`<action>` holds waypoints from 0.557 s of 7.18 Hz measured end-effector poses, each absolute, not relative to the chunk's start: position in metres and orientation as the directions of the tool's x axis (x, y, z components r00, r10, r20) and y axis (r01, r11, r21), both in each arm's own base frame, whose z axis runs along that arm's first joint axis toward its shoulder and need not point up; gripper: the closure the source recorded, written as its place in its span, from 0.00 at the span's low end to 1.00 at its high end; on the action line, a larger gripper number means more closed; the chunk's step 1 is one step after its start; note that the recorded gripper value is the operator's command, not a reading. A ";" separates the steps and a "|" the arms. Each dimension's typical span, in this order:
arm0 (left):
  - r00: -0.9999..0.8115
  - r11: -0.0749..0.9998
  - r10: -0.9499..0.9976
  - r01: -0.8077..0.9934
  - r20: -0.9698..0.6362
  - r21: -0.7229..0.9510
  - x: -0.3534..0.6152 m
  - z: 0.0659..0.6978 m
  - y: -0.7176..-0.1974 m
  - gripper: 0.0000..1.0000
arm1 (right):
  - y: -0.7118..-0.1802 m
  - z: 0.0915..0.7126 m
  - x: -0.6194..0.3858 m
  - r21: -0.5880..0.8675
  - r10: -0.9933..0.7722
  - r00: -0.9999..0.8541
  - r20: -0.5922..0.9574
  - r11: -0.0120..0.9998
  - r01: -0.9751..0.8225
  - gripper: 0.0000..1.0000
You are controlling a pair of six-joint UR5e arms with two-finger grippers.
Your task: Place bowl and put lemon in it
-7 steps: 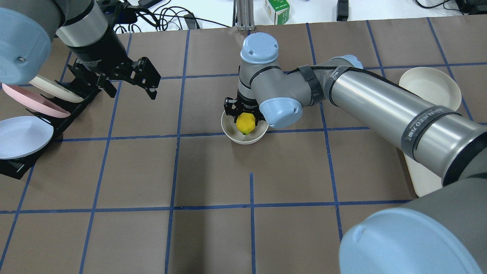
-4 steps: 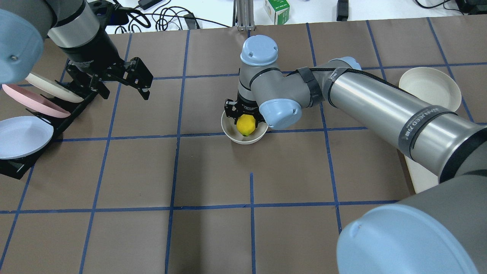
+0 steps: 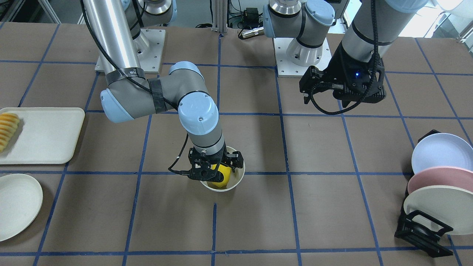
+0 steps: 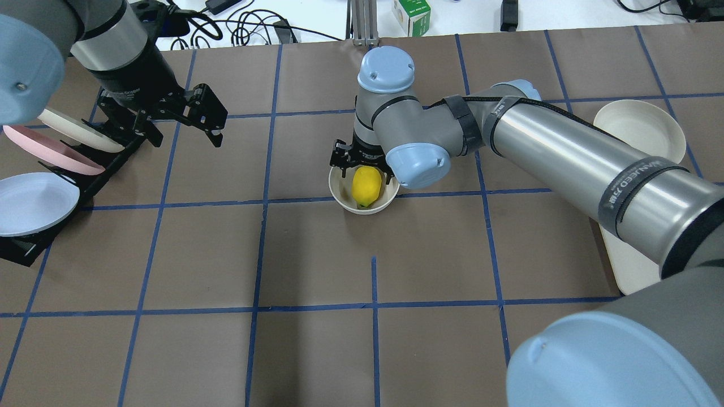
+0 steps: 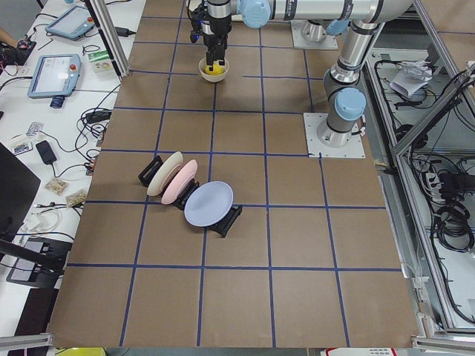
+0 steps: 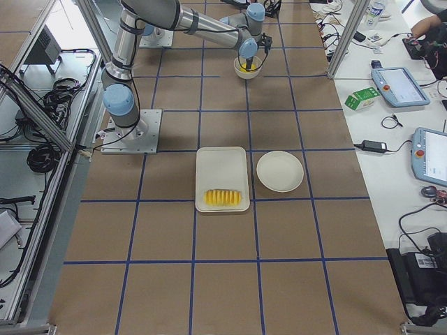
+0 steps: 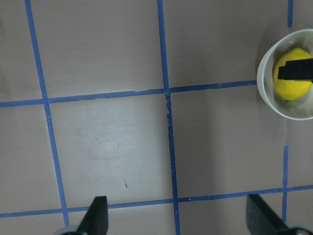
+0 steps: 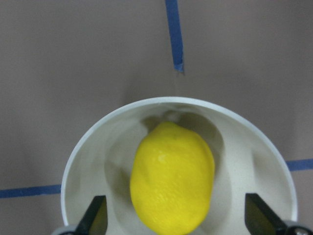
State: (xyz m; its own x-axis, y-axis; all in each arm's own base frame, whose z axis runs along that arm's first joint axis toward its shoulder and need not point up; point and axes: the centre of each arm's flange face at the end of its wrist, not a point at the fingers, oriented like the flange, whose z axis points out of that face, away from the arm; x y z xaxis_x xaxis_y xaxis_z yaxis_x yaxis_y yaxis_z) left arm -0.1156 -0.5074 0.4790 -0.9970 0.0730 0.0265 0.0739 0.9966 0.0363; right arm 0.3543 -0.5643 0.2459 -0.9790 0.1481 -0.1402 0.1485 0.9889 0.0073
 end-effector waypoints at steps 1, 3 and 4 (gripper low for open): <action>-0.997 0.997 0.074 0.075 0.026 0.034 -0.116 0.480 -0.507 0.00 | -0.563 0.269 0.343 0.003 0.161 -0.978 -0.134 0.987 0.162 0.00; -0.997 0.997 0.077 0.078 0.026 0.028 -0.116 0.481 -0.508 0.00 | -0.565 0.323 0.290 -0.005 0.206 -0.974 -0.094 0.978 0.207 0.00; -0.997 0.997 0.078 0.079 0.025 0.022 -0.116 0.482 -0.508 0.00 | -0.566 0.351 0.250 -0.003 0.215 -0.974 -0.076 0.976 0.216 0.00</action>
